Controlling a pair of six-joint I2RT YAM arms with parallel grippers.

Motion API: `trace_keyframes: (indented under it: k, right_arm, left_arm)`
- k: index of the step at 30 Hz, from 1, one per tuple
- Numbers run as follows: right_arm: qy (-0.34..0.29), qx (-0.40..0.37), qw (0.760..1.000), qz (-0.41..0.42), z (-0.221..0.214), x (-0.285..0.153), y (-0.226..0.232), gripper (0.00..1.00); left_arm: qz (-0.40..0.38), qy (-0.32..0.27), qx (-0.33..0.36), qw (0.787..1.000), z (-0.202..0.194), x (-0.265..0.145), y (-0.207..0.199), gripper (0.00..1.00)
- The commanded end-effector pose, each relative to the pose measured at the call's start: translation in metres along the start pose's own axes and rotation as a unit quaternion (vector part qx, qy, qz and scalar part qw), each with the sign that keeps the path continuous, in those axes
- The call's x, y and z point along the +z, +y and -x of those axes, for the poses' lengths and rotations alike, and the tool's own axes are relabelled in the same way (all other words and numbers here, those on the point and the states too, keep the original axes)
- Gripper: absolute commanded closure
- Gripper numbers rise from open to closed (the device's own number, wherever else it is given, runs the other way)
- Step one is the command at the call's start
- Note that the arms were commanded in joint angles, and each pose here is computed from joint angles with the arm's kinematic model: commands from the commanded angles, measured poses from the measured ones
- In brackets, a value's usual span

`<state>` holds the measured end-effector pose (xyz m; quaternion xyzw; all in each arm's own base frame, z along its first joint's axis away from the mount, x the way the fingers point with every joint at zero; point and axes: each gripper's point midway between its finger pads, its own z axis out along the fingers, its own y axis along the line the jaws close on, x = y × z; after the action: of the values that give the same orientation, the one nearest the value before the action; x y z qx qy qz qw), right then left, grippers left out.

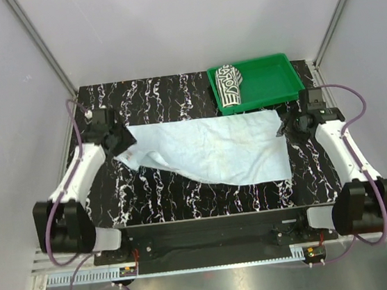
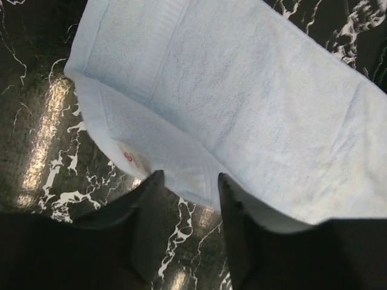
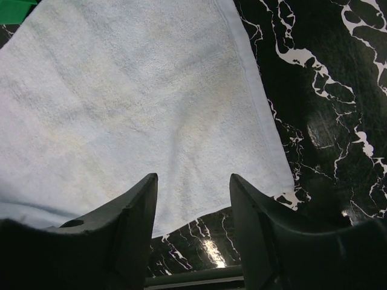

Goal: Roll the towels
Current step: Flatten the towel

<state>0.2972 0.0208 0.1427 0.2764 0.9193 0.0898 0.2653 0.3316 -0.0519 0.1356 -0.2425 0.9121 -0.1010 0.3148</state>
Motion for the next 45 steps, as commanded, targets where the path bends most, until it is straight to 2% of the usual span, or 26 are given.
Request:
trace_keyframes:
  k: [1,2,3,4,5,6,7,10,12,13,14,21,27,32,34,40,45]
  right_arm:
    - [-0.004,-0.007,1.000,0.024,0.020,0.003,0.020,0.42]
    - [0.006,-0.009,1.000,0.019,0.019,0.009,0.020,0.41]
    - [0.008,-0.010,1.000,0.020,0.020,0.011,0.021,0.41]
    - [0.009,-0.011,1.000,0.020,0.022,0.010,0.023,0.41]
    - [0.010,-0.014,1.000,0.019,0.021,0.010,0.022,0.41]
    - [0.007,-0.014,1.000,0.018,0.021,0.008,0.021,0.40]
    - [0.005,-0.014,1.000,0.010,0.018,0.009,0.016,0.39]
    - [-0.007,-0.012,1.000,0.005,0.017,0.005,0.011,0.38]
    - [-0.003,-0.010,1.000,0.006,0.015,0.006,0.011,0.37]
    - [-0.001,-0.011,1.000,0.005,0.014,0.007,0.010,0.38]
    - [0.004,-0.010,1.000,0.005,0.012,0.009,0.010,0.38]
    - [0.003,-0.012,1.000,0.000,0.009,0.008,0.006,0.38]
    - [0.000,-0.013,1.000,-0.004,0.008,0.005,0.003,0.38]
    - [0.001,-0.015,1.000,-0.007,0.007,0.006,0.002,0.38]
    - [0.002,-0.015,1.000,-0.008,0.007,0.007,0.001,0.38]
    - [0.002,-0.017,1.000,-0.012,0.007,0.008,0.000,0.38]
    - [0.004,-0.017,1.000,-0.012,0.005,0.010,-0.001,0.39]
  left_arm:
    - [0.019,0.037,0.041,0.998,0.026,0.030,-0.009,0.48]
    - [0.022,0.043,0.052,0.997,0.033,0.040,-0.011,0.44]
    - [0.049,0.083,0.050,0.994,0.026,0.061,-0.001,0.41]
    - [0.034,0.081,0.050,0.995,0.040,0.059,-0.014,0.39]
    - [0.044,0.084,0.051,0.994,0.041,0.058,-0.010,0.33]
    - [0.031,0.060,0.050,0.996,0.049,0.044,-0.016,0.32]
    - [0.037,0.061,0.048,0.996,0.035,0.042,-0.005,0.31]
    - [0.034,0.003,0.032,0.999,0.034,0.016,0.004,0.32]
    - [0.043,0.009,0.000,0.999,0.002,0.018,0.023,0.38]
    - [0.009,0.001,-0.010,1.000,-0.004,0.008,0.017,0.38]
    - [0.006,0.009,-0.023,1.000,-0.027,0.017,0.028,0.38]
    - [-0.055,0.048,-0.047,0.996,-0.079,0.048,0.028,0.40]
    - [-0.047,0.054,-0.050,0.996,-0.092,0.071,0.037,0.41]
    - [-0.050,0.044,-0.049,0.997,-0.089,0.079,0.036,0.43]
    - [-0.047,0.049,-0.050,0.996,-0.089,0.082,0.034,0.47]
    - [-0.045,0.045,-0.052,0.997,-0.088,0.081,0.034,0.84]
    - [-0.051,0.032,-0.050,0.997,-0.079,0.065,0.029,1.00]
